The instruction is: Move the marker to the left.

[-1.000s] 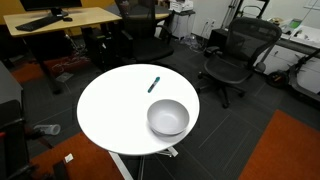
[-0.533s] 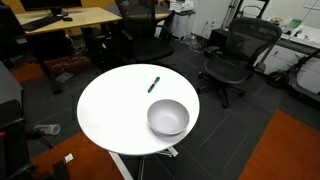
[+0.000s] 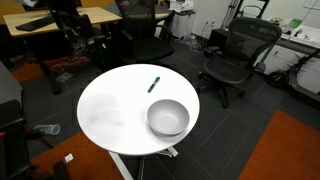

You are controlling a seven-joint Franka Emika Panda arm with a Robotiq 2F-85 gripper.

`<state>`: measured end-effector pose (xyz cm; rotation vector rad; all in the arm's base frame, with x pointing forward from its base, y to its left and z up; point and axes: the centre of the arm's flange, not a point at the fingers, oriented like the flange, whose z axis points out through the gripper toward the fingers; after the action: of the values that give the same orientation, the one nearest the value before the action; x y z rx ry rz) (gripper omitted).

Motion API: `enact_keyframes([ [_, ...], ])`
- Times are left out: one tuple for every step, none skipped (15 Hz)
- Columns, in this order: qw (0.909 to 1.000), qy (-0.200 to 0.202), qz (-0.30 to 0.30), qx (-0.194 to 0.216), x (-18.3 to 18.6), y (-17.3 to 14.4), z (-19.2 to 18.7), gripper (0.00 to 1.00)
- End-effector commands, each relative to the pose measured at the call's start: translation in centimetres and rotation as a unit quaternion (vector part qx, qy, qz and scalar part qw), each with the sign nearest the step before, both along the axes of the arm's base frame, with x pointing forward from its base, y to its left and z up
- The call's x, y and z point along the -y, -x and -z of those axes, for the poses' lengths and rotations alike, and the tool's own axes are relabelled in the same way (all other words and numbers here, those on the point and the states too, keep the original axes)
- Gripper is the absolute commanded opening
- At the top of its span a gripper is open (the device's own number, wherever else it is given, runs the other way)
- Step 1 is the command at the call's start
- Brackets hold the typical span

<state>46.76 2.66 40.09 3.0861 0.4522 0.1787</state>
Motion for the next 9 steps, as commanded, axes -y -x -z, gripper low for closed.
enact_keyframes([
  [0.9996,-0.001,-0.029,0.004,1.1,-6.8,3.4,1.00],
  [0.9994,-0.003,-0.034,0.006,1.5,-8.3,4.5,1.00],
  [0.9992,-0.002,-0.040,0.008,1.9,-9.6,5.6,1.00],
  [0.9990,0.001,-0.044,0.012,2.4,-10.8,6.6,1.00],
  [0.9988,0.002,-0.046,0.016,2.7,-12.1,7.4,1.00],
  [0.9988,0.007,-0.044,0.020,3.0,-13.3,8.2,1.00],
  [0.9989,0.005,-0.042,0.019,3.4,-14.5,8.8,1.00],
  [0.9989,0.003,-0.044,0.019,3.8,-15.5,9.4,1.00],
  [0.9989,0.000,-0.044,0.017,4.0,-16.6,9.9,1.00],
])
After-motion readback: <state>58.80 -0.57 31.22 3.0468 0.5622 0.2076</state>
